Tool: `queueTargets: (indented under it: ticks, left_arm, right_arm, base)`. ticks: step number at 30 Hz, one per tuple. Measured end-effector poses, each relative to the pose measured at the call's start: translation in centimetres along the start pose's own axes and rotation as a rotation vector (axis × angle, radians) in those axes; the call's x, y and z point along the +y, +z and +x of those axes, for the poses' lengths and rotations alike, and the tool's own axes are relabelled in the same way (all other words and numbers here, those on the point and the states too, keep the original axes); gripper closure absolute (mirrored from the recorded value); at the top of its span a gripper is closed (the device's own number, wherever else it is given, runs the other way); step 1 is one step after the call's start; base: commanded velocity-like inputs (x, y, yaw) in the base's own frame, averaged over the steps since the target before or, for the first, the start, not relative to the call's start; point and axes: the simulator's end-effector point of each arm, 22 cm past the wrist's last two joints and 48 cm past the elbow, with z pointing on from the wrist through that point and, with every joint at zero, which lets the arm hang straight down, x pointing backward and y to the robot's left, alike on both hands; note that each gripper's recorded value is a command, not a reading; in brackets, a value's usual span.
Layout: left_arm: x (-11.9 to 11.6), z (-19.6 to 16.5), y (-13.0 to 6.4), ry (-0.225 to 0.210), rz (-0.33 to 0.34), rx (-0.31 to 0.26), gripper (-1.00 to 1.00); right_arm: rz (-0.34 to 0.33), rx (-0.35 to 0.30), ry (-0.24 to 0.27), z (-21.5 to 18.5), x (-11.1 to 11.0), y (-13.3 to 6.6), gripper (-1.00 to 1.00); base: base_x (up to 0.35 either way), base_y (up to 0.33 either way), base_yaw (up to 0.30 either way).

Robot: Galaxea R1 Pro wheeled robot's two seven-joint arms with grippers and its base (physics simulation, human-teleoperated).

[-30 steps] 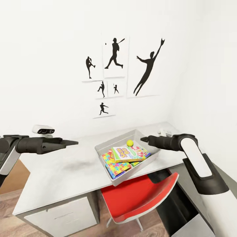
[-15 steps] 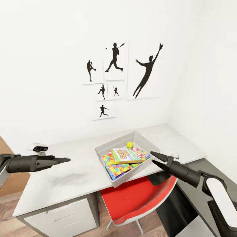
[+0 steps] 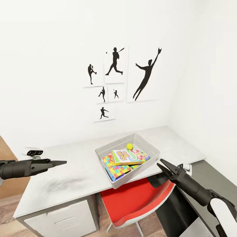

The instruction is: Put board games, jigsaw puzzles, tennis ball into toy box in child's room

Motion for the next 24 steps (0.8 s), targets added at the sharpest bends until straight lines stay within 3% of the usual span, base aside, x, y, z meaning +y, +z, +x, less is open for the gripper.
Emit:
queueTargets:
  ticks: [3,7,16,24]
  left_arm:
    - [-0.2,-0.1,0.1,0.004,0.005,-0.005,-1.0]
    - [-0.6,-0.2,0.1,0.015,0.005,-0.005,-1.0]
    - [-1.2,-0.5,0.0,0.034,0.003,-0.008,-1.0]
    - [-1.6,-0.6,0.0,0.044,-0.001,-0.009,-1.0]
  right_arm:
    - [-0.07,-0.03,-0.041,-0.5,1.7,-0.1,-1.0]
    - [-0.111,-0.067,-0.102,-1.4,2.9,-0.3,-1.0]
    - [-0.1,-0.073,-0.154,-1.7,3.1,-0.5,-1.0]
    - [-0.022,-0.016,-0.235,-0.3,1.6,-0.1,-1.0]
  base:
    - [-0.099,0.0,0.0]
    - [-0.028,0.0,0.0]
    - [-0.004,0.0,0.0]
    - [0.0,0.0,0.0]
